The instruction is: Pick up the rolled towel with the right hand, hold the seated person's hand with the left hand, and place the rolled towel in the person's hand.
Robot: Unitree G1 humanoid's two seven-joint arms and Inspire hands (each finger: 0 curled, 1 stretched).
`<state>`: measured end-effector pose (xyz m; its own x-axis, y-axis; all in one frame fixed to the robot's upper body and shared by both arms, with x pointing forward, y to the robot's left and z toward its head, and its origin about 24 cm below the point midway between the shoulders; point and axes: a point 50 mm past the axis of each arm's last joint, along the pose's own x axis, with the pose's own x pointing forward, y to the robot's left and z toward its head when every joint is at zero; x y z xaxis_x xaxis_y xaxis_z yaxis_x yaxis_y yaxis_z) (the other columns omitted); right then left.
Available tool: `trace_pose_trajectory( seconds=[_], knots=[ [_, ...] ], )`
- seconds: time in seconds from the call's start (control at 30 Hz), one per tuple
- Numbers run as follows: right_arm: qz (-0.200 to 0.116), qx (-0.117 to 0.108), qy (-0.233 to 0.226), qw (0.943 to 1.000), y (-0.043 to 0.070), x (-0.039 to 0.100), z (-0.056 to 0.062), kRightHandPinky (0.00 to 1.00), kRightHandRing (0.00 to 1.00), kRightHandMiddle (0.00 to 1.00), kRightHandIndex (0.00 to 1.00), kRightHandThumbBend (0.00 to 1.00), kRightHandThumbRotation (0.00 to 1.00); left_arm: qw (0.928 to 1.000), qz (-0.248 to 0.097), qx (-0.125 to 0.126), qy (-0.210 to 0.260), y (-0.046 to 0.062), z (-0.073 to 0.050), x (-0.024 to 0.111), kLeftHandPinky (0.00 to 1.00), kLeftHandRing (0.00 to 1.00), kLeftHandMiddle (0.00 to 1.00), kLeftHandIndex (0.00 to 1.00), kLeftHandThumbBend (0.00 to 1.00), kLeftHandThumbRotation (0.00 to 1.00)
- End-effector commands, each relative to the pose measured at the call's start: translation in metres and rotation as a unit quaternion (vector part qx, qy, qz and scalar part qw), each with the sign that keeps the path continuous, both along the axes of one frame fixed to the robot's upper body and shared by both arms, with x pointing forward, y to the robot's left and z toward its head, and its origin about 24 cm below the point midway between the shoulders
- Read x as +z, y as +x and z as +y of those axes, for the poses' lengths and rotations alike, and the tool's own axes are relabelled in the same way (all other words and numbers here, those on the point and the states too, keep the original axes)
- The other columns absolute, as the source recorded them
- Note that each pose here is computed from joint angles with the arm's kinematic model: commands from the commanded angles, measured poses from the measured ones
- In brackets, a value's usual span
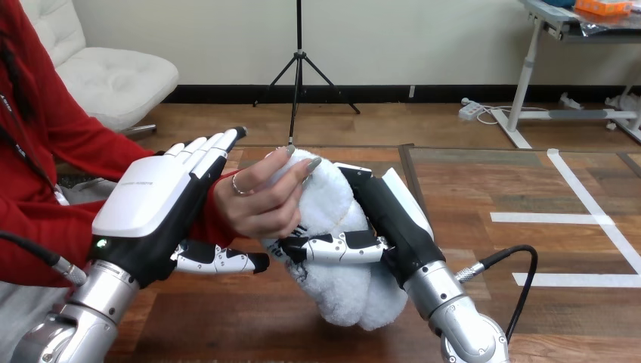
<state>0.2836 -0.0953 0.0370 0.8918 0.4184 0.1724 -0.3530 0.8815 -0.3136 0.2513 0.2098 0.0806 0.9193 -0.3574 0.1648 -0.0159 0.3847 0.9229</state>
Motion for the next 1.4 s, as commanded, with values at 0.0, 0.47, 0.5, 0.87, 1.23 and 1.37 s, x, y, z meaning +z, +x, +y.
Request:
trace_pose_trajectory(
  seconds=[0.0, 0.47, 0.5, 0.87, 1.23, 1.37],
  knots=[
    [-0.047, -0.019, 0.010, 0.9987, 0.017, 0.024, -0.008, 0.48, 0.53, 0.56, 0.60, 0.91, 0.27, 0.9994, -0.033, -0.009, 0.000, 0.001, -0.001, 0.017, 0.98, 0.97, 0.98, 1.00, 1.00, 0.43],
    [-0.038, -0.031, -0.003, 0.9988, 0.018, 0.021, -0.017, 0.49, 0.53, 0.56, 0.61, 0.92, 0.30, 0.9996, -0.025, -0.010, -0.003, -0.004, 0.002, 0.015, 1.00, 1.00, 1.00, 1.00, 1.00, 0.48],
    [-0.038, -0.031, -0.003, 0.9988, 0.018, 0.021, -0.017, 0.49, 0.53, 0.56, 0.61, 0.92, 0.30, 0.9996, -0.024, -0.010, -0.004, -0.004, 0.002, 0.015, 1.00, 1.00, 1.00, 1.00, 1.00, 0.48],
    [-0.035, -0.042, -0.008, 0.9985, 0.019, 0.020, -0.024, 0.48, 0.52, 0.56, 0.61, 0.94, 0.34, 0.9996, -0.026, -0.009, -0.010, -0.009, 0.003, 0.013, 1.00, 1.00, 1.00, 1.00, 1.00, 0.49],
    [-0.033, -0.059, -0.017, 0.9976, 0.020, 0.019, -0.033, 0.47, 0.52, 0.56, 0.61, 0.97, 0.40, 0.9988, -0.044, -0.013, -0.018, -0.014, 0.002, 0.012, 1.00, 1.00, 1.00, 1.00, 1.00, 0.53],
    [-0.035, -0.067, -0.021, 0.9970, 0.020, 0.018, -0.036, 0.47, 0.52, 0.56, 0.61, 0.97, 0.42, 0.9981, -0.053, -0.018, -0.025, -0.016, 0.001, 0.012, 1.00, 1.00, 1.00, 1.00, 1.00, 0.53]
  ],
)
